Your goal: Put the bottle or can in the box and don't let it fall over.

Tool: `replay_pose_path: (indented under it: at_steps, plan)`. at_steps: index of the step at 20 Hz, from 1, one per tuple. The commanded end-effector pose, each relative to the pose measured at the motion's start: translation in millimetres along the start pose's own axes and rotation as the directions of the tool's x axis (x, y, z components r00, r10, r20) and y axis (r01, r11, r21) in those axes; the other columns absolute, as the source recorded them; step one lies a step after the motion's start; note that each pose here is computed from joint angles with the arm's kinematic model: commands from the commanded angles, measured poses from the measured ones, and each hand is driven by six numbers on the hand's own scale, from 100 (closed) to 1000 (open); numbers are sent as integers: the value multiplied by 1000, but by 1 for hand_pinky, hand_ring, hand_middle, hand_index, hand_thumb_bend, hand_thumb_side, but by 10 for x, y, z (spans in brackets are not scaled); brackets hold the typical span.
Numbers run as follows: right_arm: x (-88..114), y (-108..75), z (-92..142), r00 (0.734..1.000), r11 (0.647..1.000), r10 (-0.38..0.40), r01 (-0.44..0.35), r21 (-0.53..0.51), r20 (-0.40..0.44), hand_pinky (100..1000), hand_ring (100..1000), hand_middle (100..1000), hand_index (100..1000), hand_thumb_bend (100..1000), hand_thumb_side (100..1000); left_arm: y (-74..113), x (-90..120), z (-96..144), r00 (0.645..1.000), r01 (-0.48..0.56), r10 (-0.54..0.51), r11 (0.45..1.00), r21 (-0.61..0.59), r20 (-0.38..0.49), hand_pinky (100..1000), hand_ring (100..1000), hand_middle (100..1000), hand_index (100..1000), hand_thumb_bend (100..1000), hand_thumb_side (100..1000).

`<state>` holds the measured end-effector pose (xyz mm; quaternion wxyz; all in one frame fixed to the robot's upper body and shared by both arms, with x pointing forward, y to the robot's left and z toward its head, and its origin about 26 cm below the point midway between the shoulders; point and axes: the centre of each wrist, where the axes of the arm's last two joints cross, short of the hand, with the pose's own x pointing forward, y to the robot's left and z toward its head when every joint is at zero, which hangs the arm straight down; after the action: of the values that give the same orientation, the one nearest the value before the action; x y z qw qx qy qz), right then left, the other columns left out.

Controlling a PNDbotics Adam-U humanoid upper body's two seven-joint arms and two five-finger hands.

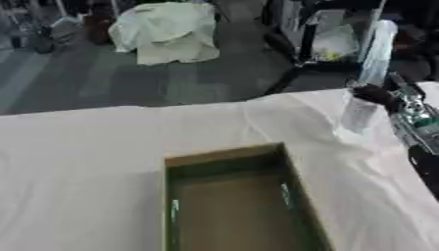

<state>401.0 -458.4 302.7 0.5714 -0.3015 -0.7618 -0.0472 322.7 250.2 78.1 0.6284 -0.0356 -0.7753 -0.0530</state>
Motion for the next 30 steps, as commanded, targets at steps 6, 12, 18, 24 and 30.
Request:
replay_pose_path:
  at_steps: [6,12,18,24,30]
  plan:
    - [200,-121,4,991,994,-72,81,-72,110,322,303,427,382,100,420,28,-41,18,1000,6,-6,1000,3,-25,1000,814,903,776,100,939]
    - [284,-93,43,975,984,-136,154,-94,179,187,171,276,270,100,267,29,-38,14,1000,5,-5,1000,3,-24,1000,814,903,770,100,937]
    - [341,-74,77,950,972,-194,221,-86,247,145,117,202,200,100,436,34,-35,12,1000,5,-5,1000,3,-24,1000,813,904,767,100,935]
    - [405,-56,115,928,969,-214,242,-55,305,135,103,180,186,100,470,41,-41,19,1000,6,-6,1000,2,-29,1000,813,905,762,100,935]
    - [453,-48,146,914,966,-225,256,-47,339,130,100,166,177,100,470,47,-37,16,1000,5,-5,1000,1,-29,1000,812,905,757,100,933]
